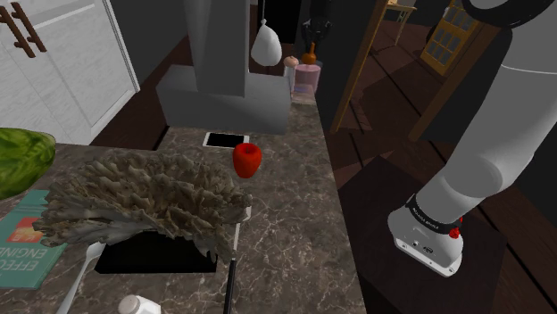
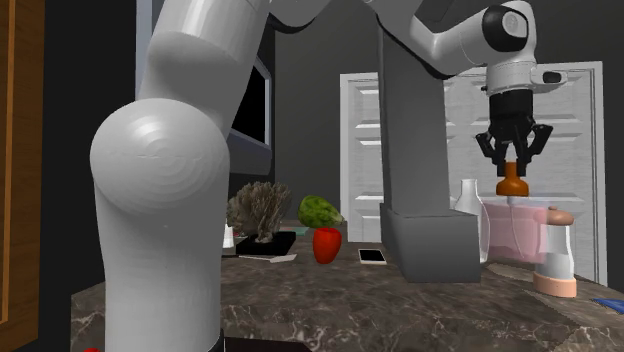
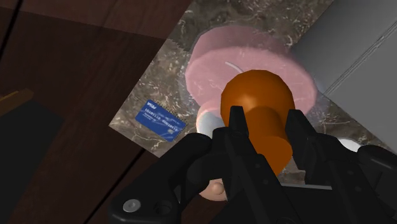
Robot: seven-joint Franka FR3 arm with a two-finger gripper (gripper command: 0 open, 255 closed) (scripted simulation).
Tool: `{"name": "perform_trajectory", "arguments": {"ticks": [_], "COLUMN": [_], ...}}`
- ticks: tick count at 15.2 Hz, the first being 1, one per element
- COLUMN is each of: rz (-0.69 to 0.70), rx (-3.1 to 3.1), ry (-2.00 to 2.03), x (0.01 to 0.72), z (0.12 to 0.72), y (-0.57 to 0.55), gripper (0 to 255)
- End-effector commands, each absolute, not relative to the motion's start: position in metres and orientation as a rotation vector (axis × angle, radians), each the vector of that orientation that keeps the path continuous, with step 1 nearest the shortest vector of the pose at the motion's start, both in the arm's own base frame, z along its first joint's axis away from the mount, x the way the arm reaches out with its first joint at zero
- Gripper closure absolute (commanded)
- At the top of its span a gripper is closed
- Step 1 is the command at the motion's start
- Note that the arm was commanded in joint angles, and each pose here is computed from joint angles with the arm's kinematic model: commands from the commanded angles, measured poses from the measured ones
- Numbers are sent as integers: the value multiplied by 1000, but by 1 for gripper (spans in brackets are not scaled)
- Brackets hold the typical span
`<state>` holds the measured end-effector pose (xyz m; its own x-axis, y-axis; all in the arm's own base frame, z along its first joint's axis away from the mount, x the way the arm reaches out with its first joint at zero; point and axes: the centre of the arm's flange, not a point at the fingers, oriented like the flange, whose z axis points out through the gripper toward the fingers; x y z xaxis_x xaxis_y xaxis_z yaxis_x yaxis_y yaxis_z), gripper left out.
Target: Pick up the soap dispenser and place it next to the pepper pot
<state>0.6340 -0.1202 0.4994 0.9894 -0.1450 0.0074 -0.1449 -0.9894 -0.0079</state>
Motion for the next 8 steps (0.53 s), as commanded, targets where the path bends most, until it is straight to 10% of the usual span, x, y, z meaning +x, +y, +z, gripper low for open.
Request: {"name": "perform_trajectory", "arguments": {"ticks": [1, 8], "rz": [-14, -14], "rx": [-3126, -3126], "ry": [228, 228], "x": [634, 634], "z": [489, 452], "y": [-121, -121], "gripper": [255, 255]}}
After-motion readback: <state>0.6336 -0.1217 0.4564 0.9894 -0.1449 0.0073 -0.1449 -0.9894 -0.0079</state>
